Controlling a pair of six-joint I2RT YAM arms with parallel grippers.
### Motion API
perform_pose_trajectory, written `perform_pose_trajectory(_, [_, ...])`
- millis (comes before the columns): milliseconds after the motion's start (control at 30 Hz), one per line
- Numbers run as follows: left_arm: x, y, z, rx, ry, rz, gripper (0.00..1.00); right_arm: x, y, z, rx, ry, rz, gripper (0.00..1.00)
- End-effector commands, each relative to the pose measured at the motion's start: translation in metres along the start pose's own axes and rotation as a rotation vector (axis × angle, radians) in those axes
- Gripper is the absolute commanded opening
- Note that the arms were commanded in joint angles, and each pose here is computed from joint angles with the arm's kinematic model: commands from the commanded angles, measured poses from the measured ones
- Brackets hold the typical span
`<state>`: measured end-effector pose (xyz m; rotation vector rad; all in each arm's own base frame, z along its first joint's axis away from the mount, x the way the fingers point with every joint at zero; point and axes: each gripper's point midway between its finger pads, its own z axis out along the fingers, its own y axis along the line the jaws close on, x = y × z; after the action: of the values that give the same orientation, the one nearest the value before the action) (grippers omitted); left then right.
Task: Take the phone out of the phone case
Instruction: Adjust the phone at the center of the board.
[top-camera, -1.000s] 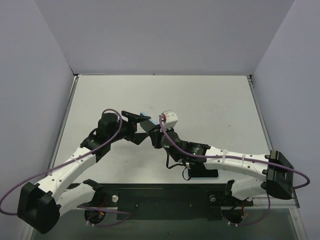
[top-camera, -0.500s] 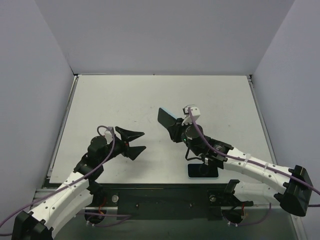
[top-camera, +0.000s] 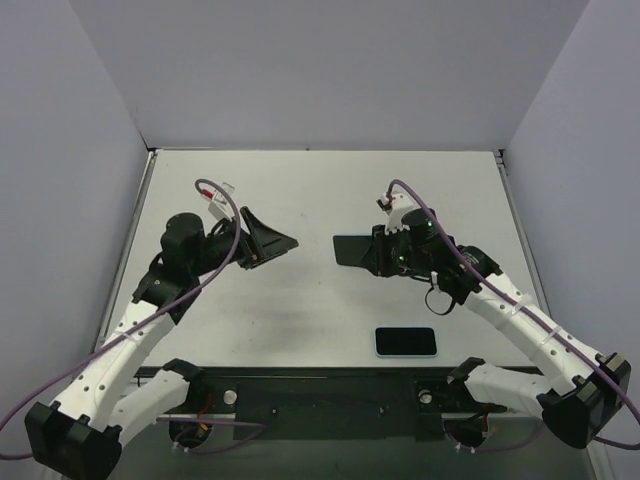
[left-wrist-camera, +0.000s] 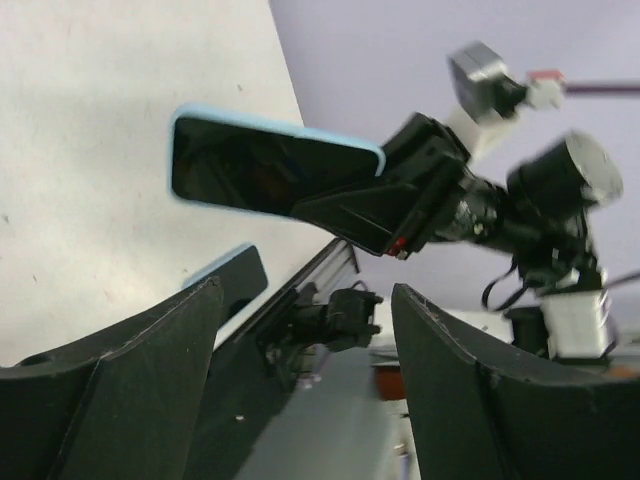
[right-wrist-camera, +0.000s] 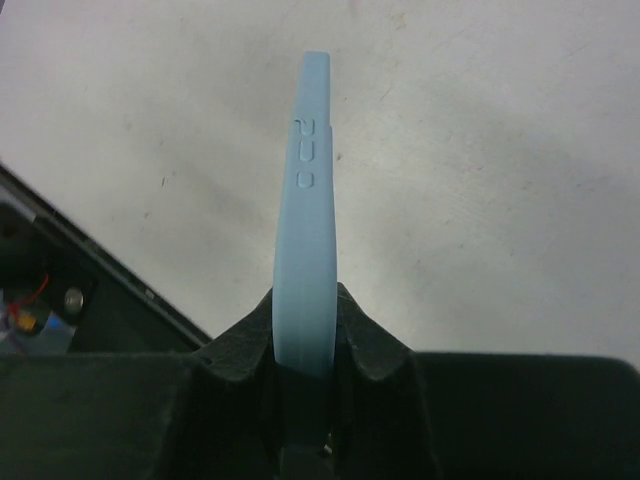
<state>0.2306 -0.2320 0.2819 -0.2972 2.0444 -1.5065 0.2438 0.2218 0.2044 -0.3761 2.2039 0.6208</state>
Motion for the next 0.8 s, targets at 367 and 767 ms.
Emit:
perform_pose_trajectory(367, [0.084,-0.023,0.026,0.262,0.497,0.649,0.82,0.032,0.088,-0.070,-0.687,0.360,-0.153,0.00])
perform_pose_trajectory(767, [0.130,-0.030,0.008,0.426,0.658,0.565,0.57,0.032,0.108,-0.080,-0.761,0.309,-0.151,0.00])
